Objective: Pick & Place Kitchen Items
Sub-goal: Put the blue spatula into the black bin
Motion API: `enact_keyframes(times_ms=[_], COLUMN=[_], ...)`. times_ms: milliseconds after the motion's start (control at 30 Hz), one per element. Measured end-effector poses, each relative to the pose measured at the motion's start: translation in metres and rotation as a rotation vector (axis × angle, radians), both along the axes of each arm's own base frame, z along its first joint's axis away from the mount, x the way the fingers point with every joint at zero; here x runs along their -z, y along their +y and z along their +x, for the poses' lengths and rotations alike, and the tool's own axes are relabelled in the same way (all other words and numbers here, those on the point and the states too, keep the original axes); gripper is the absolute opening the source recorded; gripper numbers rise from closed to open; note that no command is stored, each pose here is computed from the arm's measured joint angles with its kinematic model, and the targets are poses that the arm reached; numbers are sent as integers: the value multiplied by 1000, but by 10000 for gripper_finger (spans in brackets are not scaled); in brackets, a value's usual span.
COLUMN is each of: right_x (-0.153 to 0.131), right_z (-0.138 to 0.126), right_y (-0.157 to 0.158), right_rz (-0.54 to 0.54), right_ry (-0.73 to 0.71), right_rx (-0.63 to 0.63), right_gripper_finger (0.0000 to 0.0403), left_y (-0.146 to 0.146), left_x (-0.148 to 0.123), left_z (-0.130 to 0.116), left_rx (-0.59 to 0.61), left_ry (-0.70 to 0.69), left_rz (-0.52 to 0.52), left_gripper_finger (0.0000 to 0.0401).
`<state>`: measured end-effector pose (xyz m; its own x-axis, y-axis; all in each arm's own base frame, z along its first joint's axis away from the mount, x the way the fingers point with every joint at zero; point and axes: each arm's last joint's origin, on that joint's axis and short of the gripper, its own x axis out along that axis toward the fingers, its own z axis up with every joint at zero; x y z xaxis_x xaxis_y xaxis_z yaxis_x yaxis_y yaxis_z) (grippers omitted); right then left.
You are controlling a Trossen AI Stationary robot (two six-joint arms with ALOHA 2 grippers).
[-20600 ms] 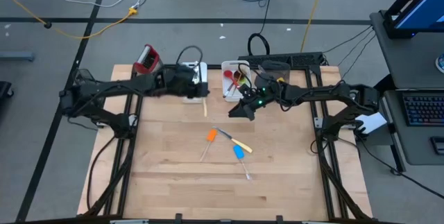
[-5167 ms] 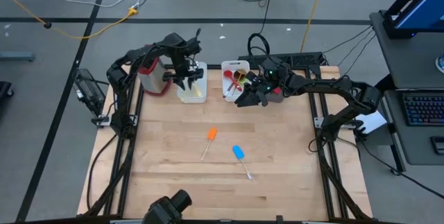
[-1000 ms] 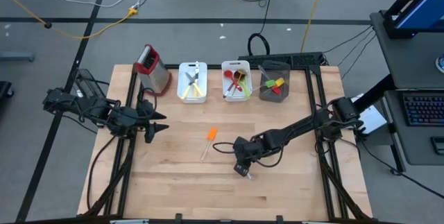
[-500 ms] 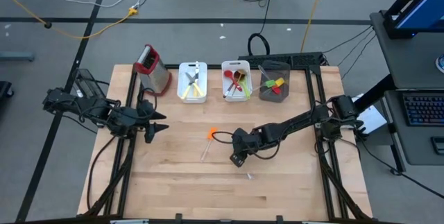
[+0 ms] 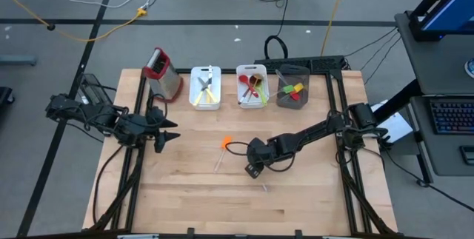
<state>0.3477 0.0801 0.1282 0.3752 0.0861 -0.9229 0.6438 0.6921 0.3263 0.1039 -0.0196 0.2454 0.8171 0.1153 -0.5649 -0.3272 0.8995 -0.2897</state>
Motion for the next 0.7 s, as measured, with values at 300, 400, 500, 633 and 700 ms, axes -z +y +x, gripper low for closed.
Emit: enact_keyframes(times_ms=[300,400,500,633,700], right_x=[1,2,4,7,13], right_z=[1,0,-3,-5,-5], right_y=[-4,-4,-4,-4,-4], right_rz=[27,12,-32,-52,-64], right_ry=[5,10,38,62,81], right_rx=[84,86,86,88,91], right_gripper_finger=[160,158,146,119,106], left_y=[0,0,0,0,0], left_x=[0,0,0,0,0], left_z=[0,0,0,0,0], left_rx=[-1,-1,-1,-1,-1], left_ry=[1,0,0,1,1], left_rz=[-1,-1,-1,-1,-1], left_gripper_finger=[230,230,230,230,230])
